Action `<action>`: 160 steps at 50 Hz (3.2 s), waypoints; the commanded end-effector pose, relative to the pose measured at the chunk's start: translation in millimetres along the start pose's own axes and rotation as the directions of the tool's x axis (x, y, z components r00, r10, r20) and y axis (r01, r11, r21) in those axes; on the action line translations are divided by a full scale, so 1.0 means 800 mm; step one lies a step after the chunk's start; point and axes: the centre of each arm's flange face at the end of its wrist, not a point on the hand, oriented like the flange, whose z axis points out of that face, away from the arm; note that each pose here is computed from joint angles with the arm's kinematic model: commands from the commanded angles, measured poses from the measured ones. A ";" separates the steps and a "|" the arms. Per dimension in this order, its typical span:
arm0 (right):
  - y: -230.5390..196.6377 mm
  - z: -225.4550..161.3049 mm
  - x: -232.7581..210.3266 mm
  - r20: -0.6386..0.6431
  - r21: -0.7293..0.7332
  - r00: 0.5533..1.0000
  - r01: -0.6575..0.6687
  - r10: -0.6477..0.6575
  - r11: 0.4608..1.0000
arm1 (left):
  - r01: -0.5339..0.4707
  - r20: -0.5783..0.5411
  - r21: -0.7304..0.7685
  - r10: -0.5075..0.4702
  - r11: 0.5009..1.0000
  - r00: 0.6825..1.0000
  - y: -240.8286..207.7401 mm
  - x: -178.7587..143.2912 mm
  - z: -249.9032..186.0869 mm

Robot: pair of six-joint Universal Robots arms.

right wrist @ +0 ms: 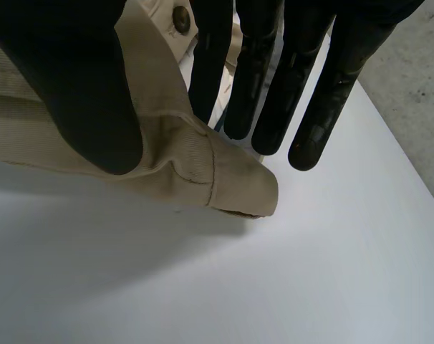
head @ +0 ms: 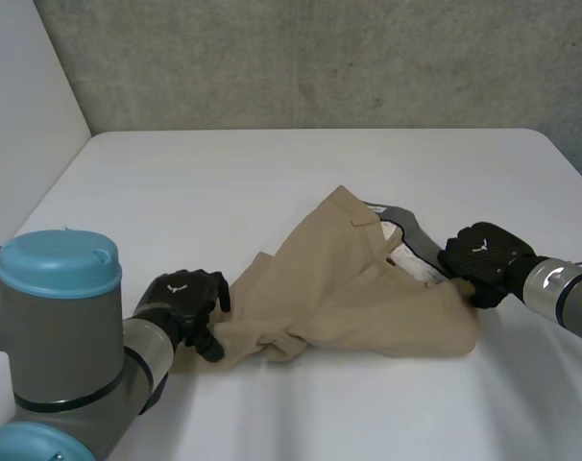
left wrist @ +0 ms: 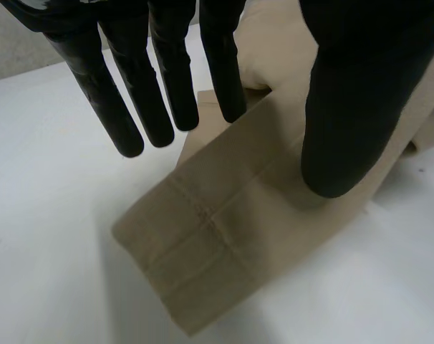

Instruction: Fold the shorts.

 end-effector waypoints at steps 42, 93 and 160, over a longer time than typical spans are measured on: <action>-0.125 0.000 -0.057 0.044 0.085 0.886 -0.463 0.461 0.882 | -0.051 0.132 0.518 -0.021 0.854 0.991 -0.162 -0.059 0.188; -0.117 0.018 -0.064 -0.168 0.165 0.828 -0.512 0.535 0.843 | 0.014 0.009 -0.052 -0.013 0.999 1.000 0.044 0.038 -0.045; -0.329 -0.065 0.096 -0.735 0.607 0.631 0.447 0.250 0.657 | -0.315 0.372 0.900 -0.152 0.300 0.916 -0.400 -0.083 -0.041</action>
